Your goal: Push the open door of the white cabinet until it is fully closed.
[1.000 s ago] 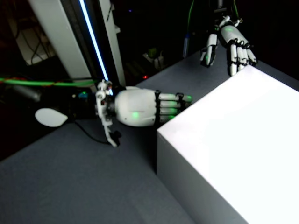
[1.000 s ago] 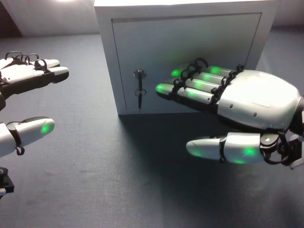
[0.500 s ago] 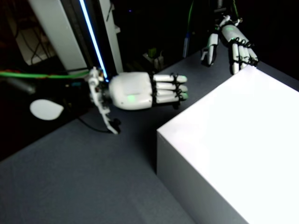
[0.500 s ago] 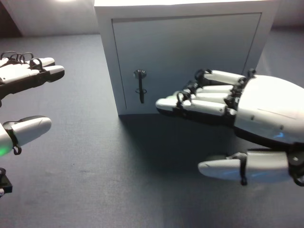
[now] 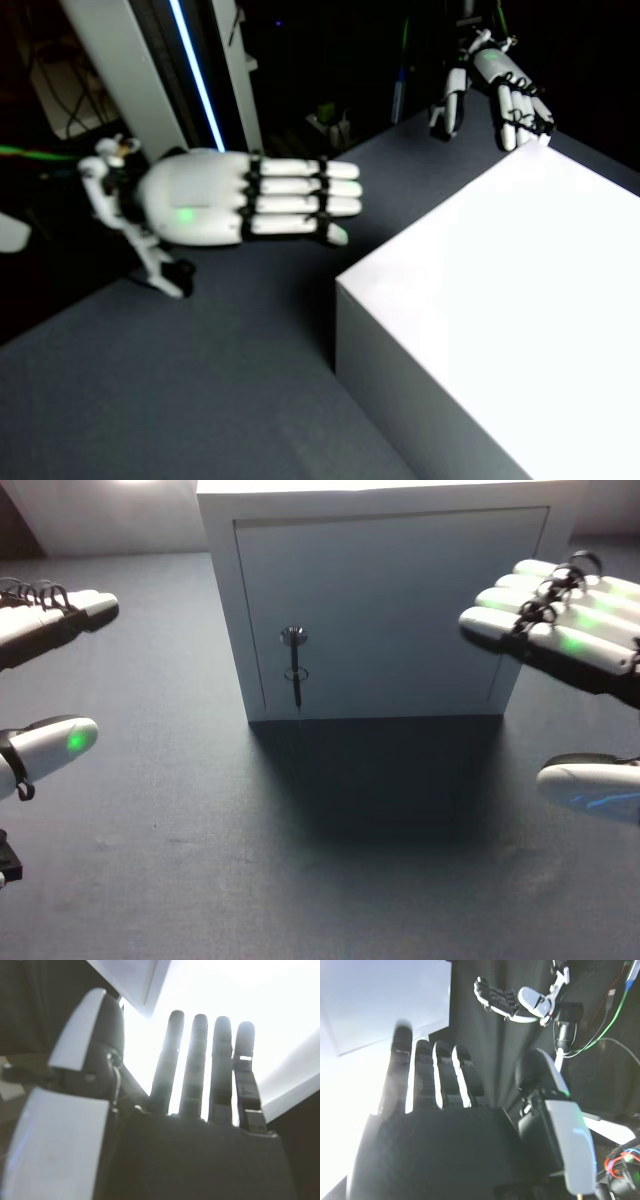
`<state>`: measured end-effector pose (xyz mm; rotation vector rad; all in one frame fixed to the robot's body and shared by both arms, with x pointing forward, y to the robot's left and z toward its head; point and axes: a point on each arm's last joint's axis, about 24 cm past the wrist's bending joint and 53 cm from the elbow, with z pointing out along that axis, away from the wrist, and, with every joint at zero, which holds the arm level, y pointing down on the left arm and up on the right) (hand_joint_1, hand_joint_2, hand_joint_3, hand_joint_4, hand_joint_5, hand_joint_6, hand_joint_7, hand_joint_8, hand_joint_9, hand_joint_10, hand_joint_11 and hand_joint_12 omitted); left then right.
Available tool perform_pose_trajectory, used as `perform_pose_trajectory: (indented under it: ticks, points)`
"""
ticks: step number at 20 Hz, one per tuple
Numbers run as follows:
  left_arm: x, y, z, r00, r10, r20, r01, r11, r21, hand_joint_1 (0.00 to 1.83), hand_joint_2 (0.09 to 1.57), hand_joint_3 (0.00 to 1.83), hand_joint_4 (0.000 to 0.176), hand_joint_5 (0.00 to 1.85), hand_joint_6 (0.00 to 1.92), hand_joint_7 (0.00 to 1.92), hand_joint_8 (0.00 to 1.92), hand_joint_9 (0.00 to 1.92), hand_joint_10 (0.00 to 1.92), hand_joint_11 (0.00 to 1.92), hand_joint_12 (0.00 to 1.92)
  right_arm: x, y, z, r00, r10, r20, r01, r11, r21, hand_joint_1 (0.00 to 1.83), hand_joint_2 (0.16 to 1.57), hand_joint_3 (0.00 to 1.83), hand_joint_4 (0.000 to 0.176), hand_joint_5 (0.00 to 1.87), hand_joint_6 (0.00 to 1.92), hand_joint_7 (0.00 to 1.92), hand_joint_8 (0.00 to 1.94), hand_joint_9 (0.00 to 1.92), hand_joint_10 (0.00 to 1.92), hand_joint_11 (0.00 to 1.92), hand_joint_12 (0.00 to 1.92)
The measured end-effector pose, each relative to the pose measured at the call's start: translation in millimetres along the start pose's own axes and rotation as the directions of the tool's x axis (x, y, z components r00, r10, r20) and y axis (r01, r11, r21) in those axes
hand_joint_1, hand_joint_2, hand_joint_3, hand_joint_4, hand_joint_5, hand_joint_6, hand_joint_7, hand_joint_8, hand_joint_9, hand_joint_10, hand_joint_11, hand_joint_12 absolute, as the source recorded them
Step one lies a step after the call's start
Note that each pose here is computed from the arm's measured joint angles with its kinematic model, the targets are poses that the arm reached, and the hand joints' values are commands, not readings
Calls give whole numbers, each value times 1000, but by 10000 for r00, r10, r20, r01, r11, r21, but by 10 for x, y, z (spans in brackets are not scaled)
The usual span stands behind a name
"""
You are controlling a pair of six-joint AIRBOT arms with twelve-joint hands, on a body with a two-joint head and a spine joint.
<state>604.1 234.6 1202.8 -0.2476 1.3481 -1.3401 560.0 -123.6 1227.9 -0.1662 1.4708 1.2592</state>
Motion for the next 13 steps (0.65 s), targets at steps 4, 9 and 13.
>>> perform_pose_trajectory:
  ticks: [4, 9, 13]
  points:
    - [-38, -57, -7, 9998, 16, 196, -19, 9999, 168, 364, 1266, 0, 14, 0, 0, 0, 0, 0, 0, 0, 162, -308, -121, -285, 9933, -528, 1029, 436, 9950, 899, 93, 1268, 0, 0, 0, 0, 0, 0, 0, 0, 0, 0]
    - [-78, -91, -35, 9990, 256, 366, -264, 9995, 196, 128, 1181, 0, 24, 0, 0, 0, 0, 0, 0, 0, 0, -653, -244, -678, 9643, -1369, 2267, 919, 9758, 1984, 164, 1269, 0, 3, 0, 0, 0, 0, 0, 0, 0, 0]
    - [-199, -143, -60, 9952, 436, 881, -467, 9983, 335, 143, 1167, 0, 18, 0, 0, 0, 0, 0, 0, 0, 0, -883, -352, -939, 9350, -1881, 3007, 1017, 9544, 2808, 187, 1214, 0, 66, 0, 0, 0, 0, 0, 0, 0, 0]
